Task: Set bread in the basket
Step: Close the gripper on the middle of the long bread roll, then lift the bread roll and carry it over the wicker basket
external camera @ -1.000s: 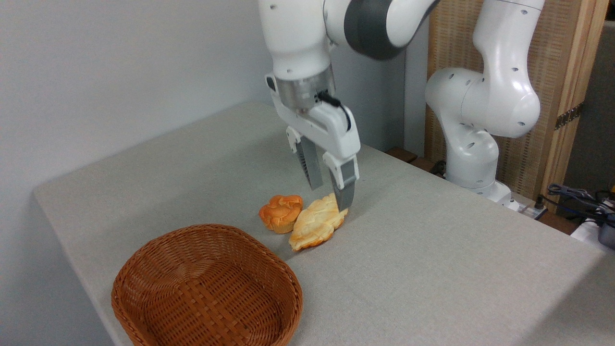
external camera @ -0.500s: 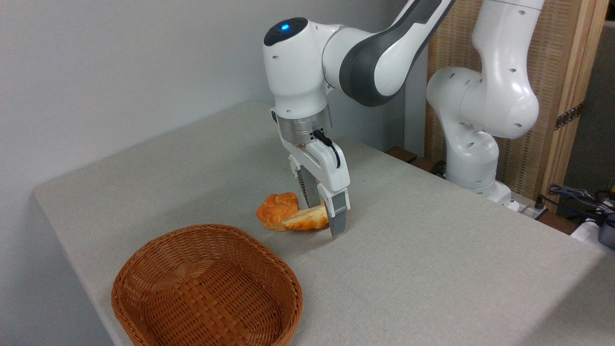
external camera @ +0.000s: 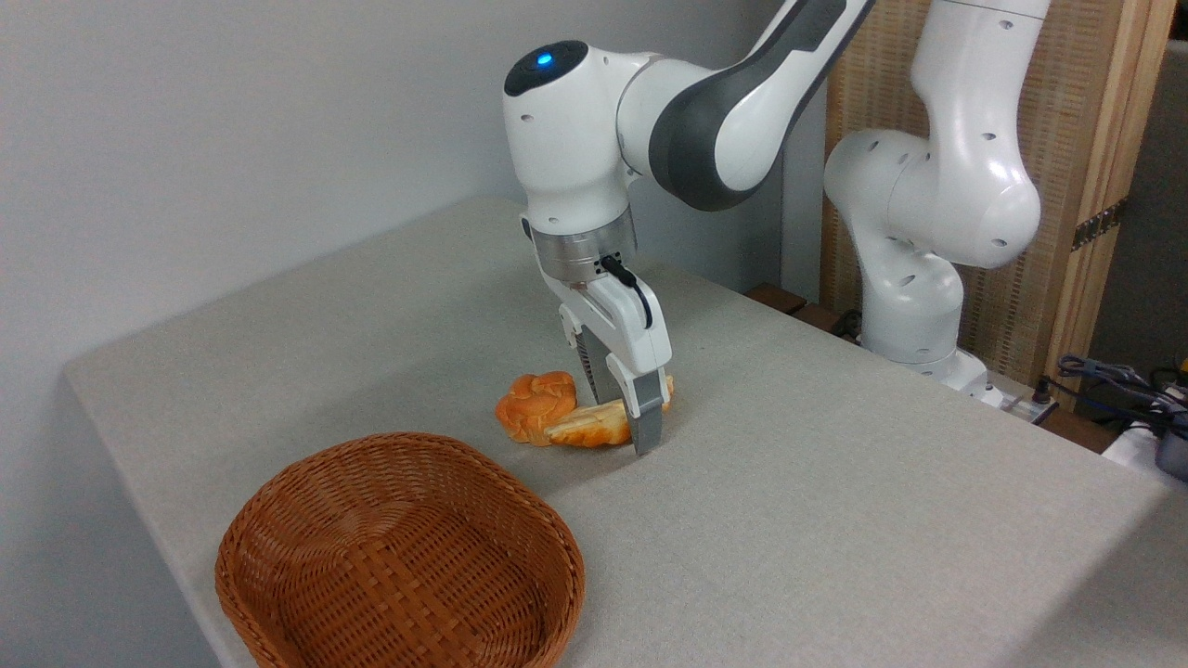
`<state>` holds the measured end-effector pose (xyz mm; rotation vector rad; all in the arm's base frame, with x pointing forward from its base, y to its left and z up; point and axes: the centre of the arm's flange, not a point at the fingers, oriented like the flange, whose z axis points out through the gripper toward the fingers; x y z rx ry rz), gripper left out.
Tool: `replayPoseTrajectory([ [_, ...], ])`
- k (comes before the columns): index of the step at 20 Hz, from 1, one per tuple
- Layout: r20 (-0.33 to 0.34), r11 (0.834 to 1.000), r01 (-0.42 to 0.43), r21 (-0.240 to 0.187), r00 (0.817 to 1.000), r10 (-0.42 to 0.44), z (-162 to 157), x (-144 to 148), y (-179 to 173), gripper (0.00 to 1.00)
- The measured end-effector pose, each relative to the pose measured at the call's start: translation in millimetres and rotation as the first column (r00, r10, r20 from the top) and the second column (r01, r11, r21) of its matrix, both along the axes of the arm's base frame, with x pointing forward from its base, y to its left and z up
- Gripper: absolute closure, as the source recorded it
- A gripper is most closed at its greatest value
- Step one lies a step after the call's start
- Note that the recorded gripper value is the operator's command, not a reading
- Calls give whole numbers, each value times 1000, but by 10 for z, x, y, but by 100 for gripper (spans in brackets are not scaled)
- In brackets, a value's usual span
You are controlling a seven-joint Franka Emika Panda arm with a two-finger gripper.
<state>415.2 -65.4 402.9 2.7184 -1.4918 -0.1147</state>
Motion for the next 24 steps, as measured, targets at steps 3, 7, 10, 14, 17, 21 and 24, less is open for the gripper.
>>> replayPoseTrajectory([
  [3, -1, 1000, 0, 0, 1000, 0, -4, 2, -1, 73],
  [7, -1, 1000, 0, 0, 1000, 0, -5, 3, -1, 73],
  [10, -1, 1000, 2, 0, 1000, -2, -5, 2, -8, 73],
  [14, -2, 1000, 8, -1, 1000, -8, -5, -3, -35, 73],
  [17, -1, 1000, 8, -1, 1000, -8, 11, 3, -39, 73],
  [21, -62, 1000, 5, 9, 998, -4, 235, 51, 5, 72],
  [24, -108, 1000, 20, 11, 994, -18, 728, 269, 218, 70],
])
